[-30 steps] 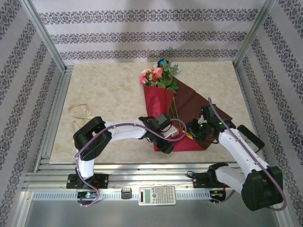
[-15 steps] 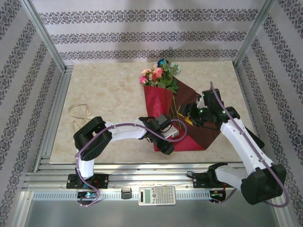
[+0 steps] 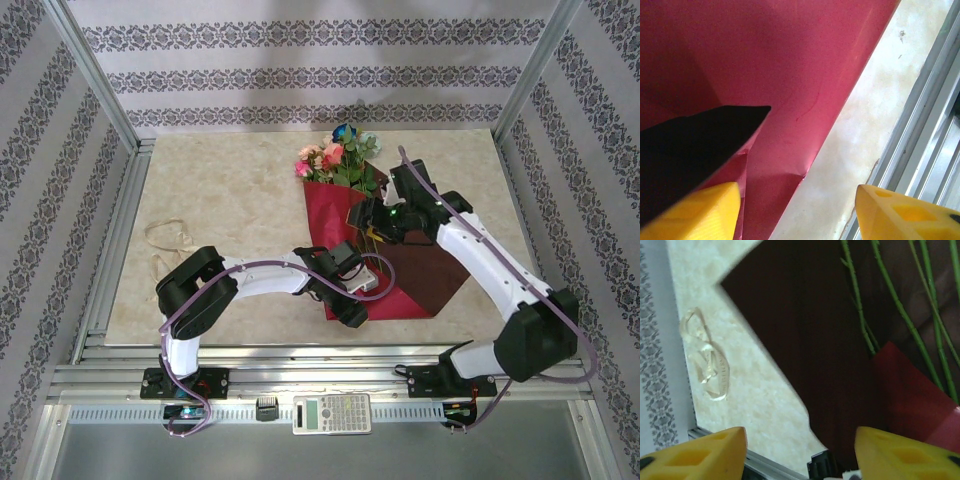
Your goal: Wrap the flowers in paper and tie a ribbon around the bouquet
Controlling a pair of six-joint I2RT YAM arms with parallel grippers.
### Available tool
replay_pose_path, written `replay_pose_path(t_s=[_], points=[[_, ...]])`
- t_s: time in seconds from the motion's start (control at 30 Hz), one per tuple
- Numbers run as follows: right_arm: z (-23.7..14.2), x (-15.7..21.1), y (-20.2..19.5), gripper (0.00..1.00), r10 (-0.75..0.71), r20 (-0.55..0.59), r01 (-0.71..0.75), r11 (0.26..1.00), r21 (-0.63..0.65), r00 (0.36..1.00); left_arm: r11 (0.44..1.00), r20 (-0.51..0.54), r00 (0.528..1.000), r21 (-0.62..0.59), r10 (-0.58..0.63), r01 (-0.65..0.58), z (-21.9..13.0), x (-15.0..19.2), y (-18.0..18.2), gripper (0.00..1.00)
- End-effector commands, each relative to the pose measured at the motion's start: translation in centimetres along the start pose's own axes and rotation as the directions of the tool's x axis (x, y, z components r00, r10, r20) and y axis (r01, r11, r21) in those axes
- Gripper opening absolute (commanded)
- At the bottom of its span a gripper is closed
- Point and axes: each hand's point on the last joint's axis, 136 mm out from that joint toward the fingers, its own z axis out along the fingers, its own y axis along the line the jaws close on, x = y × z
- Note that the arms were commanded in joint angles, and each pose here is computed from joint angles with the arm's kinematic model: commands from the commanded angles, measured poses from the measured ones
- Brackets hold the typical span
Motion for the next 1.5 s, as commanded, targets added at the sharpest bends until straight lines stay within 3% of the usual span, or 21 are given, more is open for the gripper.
replay_pose_path(t_s=[0.0, 0.1, 0.2, 0.3, 0.43, 0.63, 0.7, 0.83, 1.1, 1.47], points=[[1.2, -1.1, -0.2, 0.53, -0.039, 0.023, 0.038, 0.999, 0.03, 0.999, 0.999, -0.027, 0.999, 0.014, 0.03, -0.03, 0.7, 0.8, -0.8, 0.62], [2.4, -2.1, -0.8, 0.36, -0.06, 0.022, 0.058, 0.995, 0.081, 0.998, 0.999, -0.021, 0.999, 0.012, 0.033, -0.033, 0.5, 0.7, -0.8, 0.62], [2.4, -3.0, -2.6, 0.0, -0.069, 0.033, 0.063, 0.986, 0.152, 0.997, 0.999, -0.006, 0.999, -0.007, 0.037, -0.037, -0.2, 0.4, -0.8, 0.62], [1.6, -3.6, -4.9, 0.0, -0.07, 0.048, 0.061, 0.981, 0.185, 0.996, 1.0, 0.049, 0.999, -0.018, 0.006, -0.005, -2.1, -0.6, -1.2, 0.65], [1.8, -3.4, -7.0, 0.0, -0.068, 0.001, 0.067, 0.983, 0.171, 0.998, 0.995, 0.179, 0.979, 0.035, -0.097, 0.092, -6.5, -2.2, -3.1, 0.75], [2.7, -3.8, -9.8, 0.0, -0.041, -0.031, 0.046, 0.981, 0.188, 0.999, 0.932, 0.252, 0.902, 0.193, -0.35, 0.308, -10.1, -1.1, -3.2, 0.79], [2.9, -4.0, -10.7, 0.0, -0.025, -0.036, 0.032, 0.981, 0.19, 0.999, 0.888, 0.267, 0.853, 0.238, -0.449, 0.393, -10.5, -0.3, -1.8, 0.79], [3.9, -3.9, -11.5, 0.0, -0.002, -0.072, 0.015, 0.983, 0.183, 0.997, 0.783, 0.248, 0.751, 0.327, -0.612, 0.53, -9.8, 0.5, 1.4, 0.77], [4.9, -3.1, -12.7, 0.0, 0.023, -0.108, -0.001, 0.98, 0.201, 0.994, 0.717, 0.184, 0.704, 0.332, -0.686, 0.613, -6.3, 0.6, 3.7, 0.74], [4.9, -2.7, -15.9, 0.0, 0.066, -0.125, -0.03, 0.961, 0.274, 0.99, 0.631, 0.171, 0.618, 0.37, -0.767, 0.681, -5.2, 1.4, 4.4, 0.67]])
